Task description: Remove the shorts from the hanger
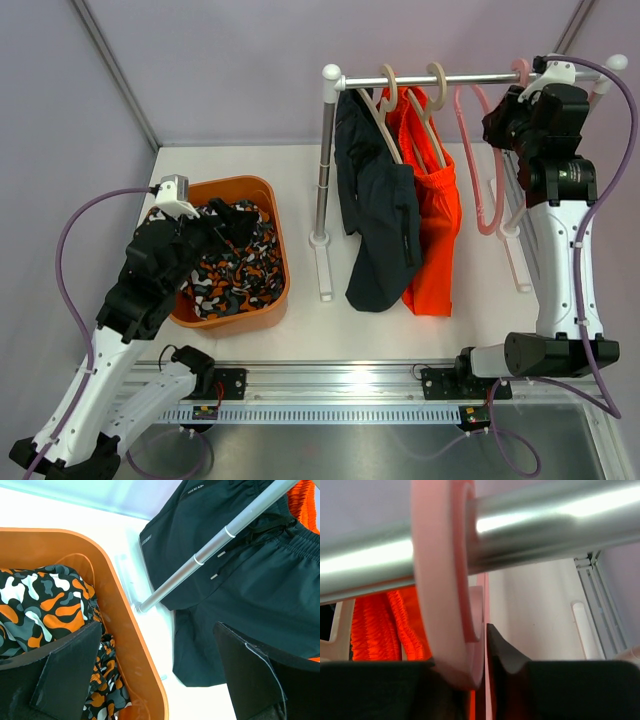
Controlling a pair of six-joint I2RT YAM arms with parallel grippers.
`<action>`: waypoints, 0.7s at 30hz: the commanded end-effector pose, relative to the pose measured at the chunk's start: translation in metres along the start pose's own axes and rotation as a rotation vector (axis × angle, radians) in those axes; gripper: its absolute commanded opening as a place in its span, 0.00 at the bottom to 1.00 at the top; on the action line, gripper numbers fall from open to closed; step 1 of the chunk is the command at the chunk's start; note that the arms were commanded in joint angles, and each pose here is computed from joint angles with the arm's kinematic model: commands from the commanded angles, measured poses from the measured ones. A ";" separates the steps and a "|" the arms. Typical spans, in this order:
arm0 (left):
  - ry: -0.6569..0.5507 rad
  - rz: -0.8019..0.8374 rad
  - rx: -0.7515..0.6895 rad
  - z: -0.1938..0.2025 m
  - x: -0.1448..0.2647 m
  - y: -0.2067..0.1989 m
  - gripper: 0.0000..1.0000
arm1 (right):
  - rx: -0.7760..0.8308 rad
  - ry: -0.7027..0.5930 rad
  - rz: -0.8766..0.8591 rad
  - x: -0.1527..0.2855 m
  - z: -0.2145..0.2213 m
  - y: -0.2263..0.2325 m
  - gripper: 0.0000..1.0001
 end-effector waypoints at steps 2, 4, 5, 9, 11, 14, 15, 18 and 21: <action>-0.025 0.058 -0.012 -0.007 0.003 -0.011 0.99 | -0.019 0.050 0.038 0.020 0.010 -0.006 0.33; -0.025 0.063 -0.011 -0.008 0.004 -0.012 0.99 | -0.024 0.060 0.069 0.026 0.012 -0.010 0.41; -0.021 0.063 -0.011 -0.007 0.004 -0.011 0.99 | -0.026 0.064 0.079 0.028 0.013 -0.011 0.43; -0.022 0.065 -0.011 -0.007 0.004 -0.012 0.99 | -0.035 0.071 0.113 0.040 0.014 -0.015 0.47; -0.021 0.064 -0.014 -0.007 0.004 -0.012 0.99 | -0.042 0.064 0.126 0.050 0.012 -0.016 0.49; -0.018 0.062 -0.016 -0.006 0.004 -0.011 0.99 | -0.055 0.027 0.145 0.069 0.004 -0.018 0.53; -0.017 0.063 -0.014 -0.005 0.004 -0.011 0.99 | -0.058 0.010 0.152 0.080 0.000 -0.018 0.54; -0.015 0.061 -0.019 -0.004 0.003 -0.009 0.99 | -0.070 -0.041 0.189 0.109 -0.012 -0.022 0.56; -0.009 0.062 -0.026 -0.001 0.002 -0.008 0.99 | -0.081 -0.095 0.128 0.134 -0.021 -0.012 0.58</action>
Point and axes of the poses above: each gripper's point midway between its finger pads, its own x axis back along the fingers, its own y axis along the line the jaws close on, z = x × y, the point moved 3 cm from there along x, back along the fingers, and after that the axes turned 10 degrees about x, right-handed, at the moved point
